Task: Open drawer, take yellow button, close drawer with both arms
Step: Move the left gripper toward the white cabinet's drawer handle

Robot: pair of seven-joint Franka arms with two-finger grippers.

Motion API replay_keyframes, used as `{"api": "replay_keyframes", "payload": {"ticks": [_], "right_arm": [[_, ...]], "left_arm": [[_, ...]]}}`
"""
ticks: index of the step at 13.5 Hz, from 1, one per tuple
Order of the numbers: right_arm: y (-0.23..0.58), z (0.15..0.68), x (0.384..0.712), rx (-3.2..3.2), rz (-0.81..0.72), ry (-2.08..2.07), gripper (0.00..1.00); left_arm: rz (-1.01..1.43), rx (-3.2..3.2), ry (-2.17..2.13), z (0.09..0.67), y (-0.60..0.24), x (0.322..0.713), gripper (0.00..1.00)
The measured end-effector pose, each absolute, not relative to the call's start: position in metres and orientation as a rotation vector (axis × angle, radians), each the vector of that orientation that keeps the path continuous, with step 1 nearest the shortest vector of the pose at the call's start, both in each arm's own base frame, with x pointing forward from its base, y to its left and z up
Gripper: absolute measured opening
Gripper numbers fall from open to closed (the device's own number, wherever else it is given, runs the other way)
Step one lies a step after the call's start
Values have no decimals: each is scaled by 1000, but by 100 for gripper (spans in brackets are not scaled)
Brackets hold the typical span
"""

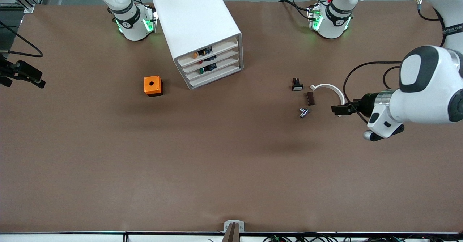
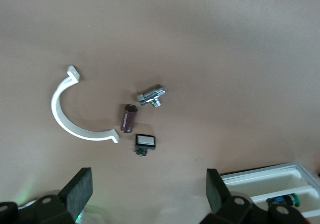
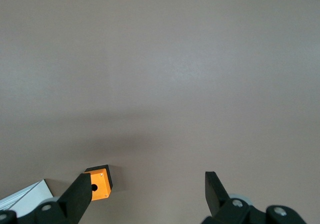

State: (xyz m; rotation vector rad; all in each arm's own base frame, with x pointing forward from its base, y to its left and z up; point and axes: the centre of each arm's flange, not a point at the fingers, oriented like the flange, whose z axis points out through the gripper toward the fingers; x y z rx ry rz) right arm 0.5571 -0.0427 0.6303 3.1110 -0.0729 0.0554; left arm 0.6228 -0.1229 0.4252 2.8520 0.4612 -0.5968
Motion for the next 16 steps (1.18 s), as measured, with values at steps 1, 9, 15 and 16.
{"api": "replay_keyframes", "payload": {"ticks": [1, 9, 15, 16], "right_arm": [[-43, 630, 557, 3111, 55, -73, 100], [-47, 629, 557, 3111, 51, -86, 100], [-46, 618, 561, 3112, 19, -80, 100], [-45, 614, 563, 3113, 11, -78, 100]], "left_arm": [[-609, 2854, 523, 423, -137, 624, 100], [-677, 2766, 1184, 389, -223, 631, 100], [-723, 2597, 1768, 354, -338, 590, 100], [-777, 2537, 1844, 350, -353, 583, 100]]}}
